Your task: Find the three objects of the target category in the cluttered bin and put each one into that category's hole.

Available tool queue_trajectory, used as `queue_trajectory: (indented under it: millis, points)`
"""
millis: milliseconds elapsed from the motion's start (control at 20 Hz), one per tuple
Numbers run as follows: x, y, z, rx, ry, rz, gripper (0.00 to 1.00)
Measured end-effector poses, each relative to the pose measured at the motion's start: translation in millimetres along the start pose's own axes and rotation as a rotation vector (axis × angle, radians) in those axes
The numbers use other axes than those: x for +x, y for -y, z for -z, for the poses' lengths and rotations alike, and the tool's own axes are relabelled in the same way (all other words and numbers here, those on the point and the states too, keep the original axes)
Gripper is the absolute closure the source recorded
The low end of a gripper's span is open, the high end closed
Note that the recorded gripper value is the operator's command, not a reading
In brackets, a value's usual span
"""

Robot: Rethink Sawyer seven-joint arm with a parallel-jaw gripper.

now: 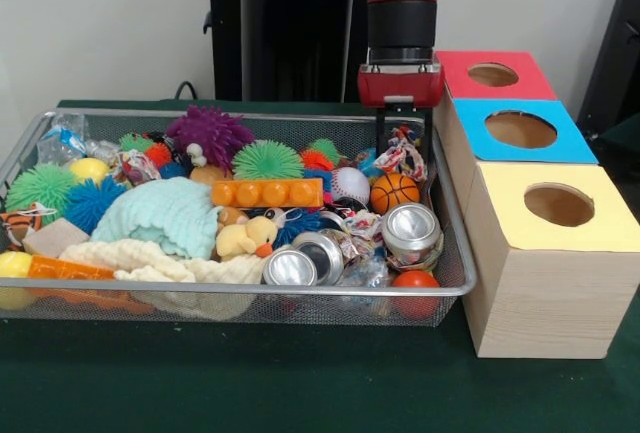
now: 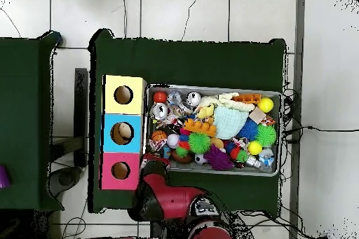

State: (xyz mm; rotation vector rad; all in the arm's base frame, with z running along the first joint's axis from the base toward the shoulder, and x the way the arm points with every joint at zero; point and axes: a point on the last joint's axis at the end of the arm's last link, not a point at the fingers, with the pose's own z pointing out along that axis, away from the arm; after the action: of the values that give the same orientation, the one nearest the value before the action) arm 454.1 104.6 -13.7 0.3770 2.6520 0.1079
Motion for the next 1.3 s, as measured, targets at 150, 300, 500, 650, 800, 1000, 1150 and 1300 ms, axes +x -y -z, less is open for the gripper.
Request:
queue_trajectory:
  millis: [150, 300, 500, 650, 800, 1000, 1150, 1300]
  points:
    - [0.1, 0, 0, -0.001, 0.005, 0.001, 0.0]
    - [-0.3, 0, 0, -0.001, 0.006, 0.001, 0.0]
    - [-2.0, 0, 0, -0.001, 0.009, 0.0, 0.0]
    - [-5.0, 1, 1, -0.001, 0.015, -0.003, 0.0]
    - [-10.8, 3, 2, 0.001, 0.023, -0.009, 0.0]
    - [-24.1, 5, 9, 0.014, 0.017, -0.018, 0.0]
    - [-30.5, 5, 14, 0.023, 0.003, -0.018, 0.0]
    - [-36.4, 4, 20, 0.032, -0.012, -0.017, 1.0]
